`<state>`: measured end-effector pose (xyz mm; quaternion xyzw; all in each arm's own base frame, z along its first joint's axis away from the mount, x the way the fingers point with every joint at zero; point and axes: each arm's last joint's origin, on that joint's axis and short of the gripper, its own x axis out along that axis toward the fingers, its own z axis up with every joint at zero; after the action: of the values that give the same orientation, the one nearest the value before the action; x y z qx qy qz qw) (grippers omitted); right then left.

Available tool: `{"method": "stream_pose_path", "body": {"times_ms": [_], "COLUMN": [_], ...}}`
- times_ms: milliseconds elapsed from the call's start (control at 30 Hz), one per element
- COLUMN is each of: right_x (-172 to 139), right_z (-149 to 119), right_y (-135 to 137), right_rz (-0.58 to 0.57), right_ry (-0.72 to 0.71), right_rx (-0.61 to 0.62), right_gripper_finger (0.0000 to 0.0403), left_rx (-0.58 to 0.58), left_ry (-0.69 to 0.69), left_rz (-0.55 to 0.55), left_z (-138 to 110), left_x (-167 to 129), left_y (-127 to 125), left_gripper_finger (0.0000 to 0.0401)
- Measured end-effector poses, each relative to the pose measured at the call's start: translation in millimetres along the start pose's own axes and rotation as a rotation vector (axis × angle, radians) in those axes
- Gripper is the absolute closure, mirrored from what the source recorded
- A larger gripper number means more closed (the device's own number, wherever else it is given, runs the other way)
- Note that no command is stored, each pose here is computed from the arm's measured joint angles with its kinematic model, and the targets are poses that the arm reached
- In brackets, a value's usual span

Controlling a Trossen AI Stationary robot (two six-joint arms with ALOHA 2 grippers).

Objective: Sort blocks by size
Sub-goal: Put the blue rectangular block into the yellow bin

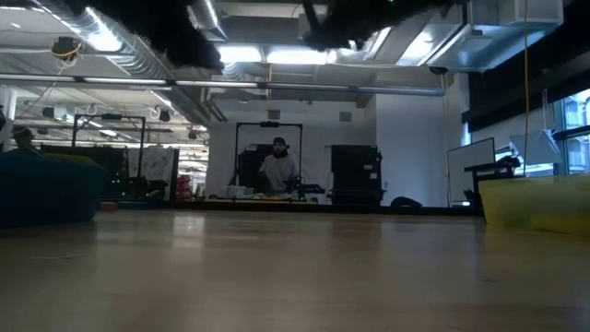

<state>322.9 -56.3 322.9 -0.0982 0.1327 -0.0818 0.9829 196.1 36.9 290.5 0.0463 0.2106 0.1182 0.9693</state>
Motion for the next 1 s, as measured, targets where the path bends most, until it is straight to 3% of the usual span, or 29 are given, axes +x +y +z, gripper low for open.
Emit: {"method": "stream_pose_path", "body": {"times_ms": [167,400,600,800,1000], "right_x": [-30,-71,-95,-108,-116], "right_z": [-8,-34,-59,-83,-123], "right_y": [-6,-9,-3,4,12], "right_rz": [-0.199,-0.477,-0.555,-0.635,-0.624], "right_ry": [0.241,0.590,0.896,1.097,1.292], "right_rx": [0.038,0.209,0.371,0.588,0.740], "right_gripper_finger": [0.0265,0.0261,0.0259,0.0258,0.0257], "left_rx": [-0.030,-0.029,-0.038,-0.044,-0.045], "left_ry": [0.107,0.181,0.192,0.177,0.168], "left_rz": [-0.010,-0.016,-0.016,-0.014,-0.014], "left_z": [-21,-46,-55,-54,-53], "left_x": [4,11,13,13,13], "left_y": [-3,-6,-7,-7,-7], "left_gripper_finger": [0.0190,0.0190,0.0190,0.0190,0.0190]}}
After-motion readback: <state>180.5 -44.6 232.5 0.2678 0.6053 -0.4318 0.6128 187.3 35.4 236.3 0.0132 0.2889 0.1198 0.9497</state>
